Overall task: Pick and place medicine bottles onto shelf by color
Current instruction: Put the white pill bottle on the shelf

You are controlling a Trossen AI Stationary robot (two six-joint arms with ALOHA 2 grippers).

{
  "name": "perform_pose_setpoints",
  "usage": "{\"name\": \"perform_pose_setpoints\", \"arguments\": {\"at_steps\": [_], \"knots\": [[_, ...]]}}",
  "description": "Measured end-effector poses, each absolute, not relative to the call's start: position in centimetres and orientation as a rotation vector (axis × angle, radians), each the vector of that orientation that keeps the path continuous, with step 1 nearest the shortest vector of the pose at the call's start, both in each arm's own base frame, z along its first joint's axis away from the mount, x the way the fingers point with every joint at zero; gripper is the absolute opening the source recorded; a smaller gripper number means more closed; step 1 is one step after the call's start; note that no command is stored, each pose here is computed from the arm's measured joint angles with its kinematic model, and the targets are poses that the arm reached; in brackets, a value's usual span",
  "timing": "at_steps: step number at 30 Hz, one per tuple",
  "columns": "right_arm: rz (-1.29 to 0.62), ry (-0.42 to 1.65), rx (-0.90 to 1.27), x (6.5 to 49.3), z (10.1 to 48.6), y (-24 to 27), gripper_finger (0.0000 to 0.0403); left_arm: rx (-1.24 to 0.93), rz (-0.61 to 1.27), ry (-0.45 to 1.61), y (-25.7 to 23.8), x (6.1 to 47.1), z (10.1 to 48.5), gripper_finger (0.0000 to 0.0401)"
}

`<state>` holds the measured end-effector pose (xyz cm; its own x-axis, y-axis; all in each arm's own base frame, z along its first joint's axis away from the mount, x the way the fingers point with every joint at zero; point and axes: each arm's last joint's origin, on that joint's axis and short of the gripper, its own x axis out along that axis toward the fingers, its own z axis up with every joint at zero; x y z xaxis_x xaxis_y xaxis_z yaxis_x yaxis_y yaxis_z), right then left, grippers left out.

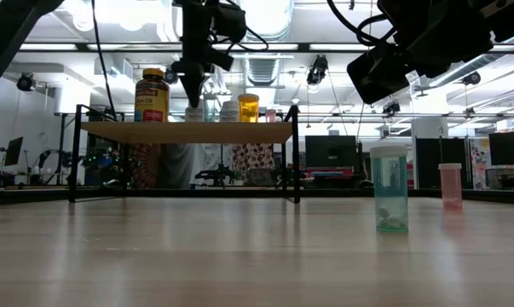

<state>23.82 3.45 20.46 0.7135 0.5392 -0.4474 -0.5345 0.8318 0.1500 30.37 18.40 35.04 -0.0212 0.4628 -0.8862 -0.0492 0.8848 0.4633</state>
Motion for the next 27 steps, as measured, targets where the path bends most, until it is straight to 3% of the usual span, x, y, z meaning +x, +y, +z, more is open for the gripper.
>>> {"name": "perform_pose_setpoints", "arguments": {"at_steps": [27], "knots": [[0.595,0.499,0.010,23.82,20.46,3.45,0.0176,0.371,0.490,1.518,18.98,30.55,35.23,0.0008]]}}
